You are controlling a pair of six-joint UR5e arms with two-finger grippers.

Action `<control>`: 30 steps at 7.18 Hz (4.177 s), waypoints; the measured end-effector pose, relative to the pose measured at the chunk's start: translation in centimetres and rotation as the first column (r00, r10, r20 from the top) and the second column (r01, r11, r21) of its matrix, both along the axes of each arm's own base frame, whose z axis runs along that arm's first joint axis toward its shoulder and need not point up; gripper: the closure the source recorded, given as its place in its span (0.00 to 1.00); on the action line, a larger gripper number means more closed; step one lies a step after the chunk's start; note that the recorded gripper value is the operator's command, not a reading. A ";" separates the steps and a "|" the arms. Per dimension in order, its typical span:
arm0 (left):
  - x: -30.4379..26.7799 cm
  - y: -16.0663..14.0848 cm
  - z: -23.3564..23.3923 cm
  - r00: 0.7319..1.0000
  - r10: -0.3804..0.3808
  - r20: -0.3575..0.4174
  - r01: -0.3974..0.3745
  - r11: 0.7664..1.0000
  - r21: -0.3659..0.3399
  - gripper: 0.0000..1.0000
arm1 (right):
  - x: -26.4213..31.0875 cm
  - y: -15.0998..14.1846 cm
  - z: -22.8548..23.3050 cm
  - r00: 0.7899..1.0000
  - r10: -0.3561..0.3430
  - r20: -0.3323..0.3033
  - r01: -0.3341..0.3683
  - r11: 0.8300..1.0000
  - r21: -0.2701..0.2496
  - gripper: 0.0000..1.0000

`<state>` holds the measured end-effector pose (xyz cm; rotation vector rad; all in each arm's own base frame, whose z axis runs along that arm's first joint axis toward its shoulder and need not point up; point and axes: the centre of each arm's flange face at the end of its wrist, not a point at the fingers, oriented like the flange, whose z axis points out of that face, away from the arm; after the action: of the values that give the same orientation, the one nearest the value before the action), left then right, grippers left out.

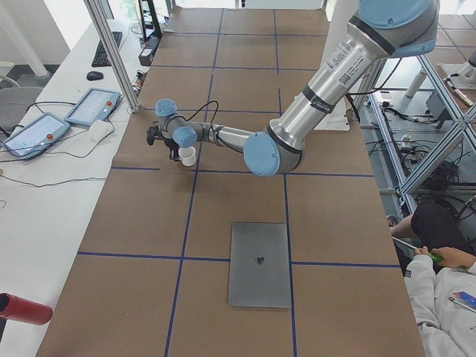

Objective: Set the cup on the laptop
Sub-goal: 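Close the left gripper on the white cup, then lift the cup with the left gripper and carry it toward the silver laptop, then lower the held cup onto the laptop lid with the left gripper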

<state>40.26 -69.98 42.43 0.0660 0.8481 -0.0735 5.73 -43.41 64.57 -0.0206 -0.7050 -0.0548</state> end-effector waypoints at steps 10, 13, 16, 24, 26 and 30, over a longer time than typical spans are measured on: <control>-30.3 14.6 3.4 0.986 0.092 0.137 -0.100 0.994 0.051 1.00 | 0.0 0.0 0.0 1.000 0.000 0.001 0.000 1.000 0.000 0.00; -34.3 24.2 13.7 0.987 0.127 0.101 -0.132 0.990 0.042 1.00 | 0.0 0.0 0.0 1.000 0.000 0.001 0.000 1.000 0.000 0.00; -35.9 30.2 25.1 0.999 0.019 0.049 -0.023 0.997 0.077 1.00 | 0.0 0.0 0.0 1.000 0.000 0.000 0.000 1.000 0.000 0.00; -32.5 33.7 31.9 1.000 0.016 -0.004 -0.016 0.998 0.059 0.58 | 0.0 0.0 0.0 1.000 0.000 0.001 0.000 1.000 0.000 0.00; -32.2 33.8 32.1 1.000 0.025 -0.001 -0.025 0.998 0.057 0.15 | 0.0 0.0 0.0 1.000 0.000 0.001 0.000 1.000 0.000 0.00; -32.2 33.4 30.5 0.999 0.032 -0.016 -0.031 0.995 0.093 0.02 | 0.0 0.0 0.0 1.000 0.000 0.001 0.000 1.000 0.000 0.00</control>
<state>8.09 -36.63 72.91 0.1394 0.8696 -0.0050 5.72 -43.41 64.57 -0.0206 -0.7057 -0.0548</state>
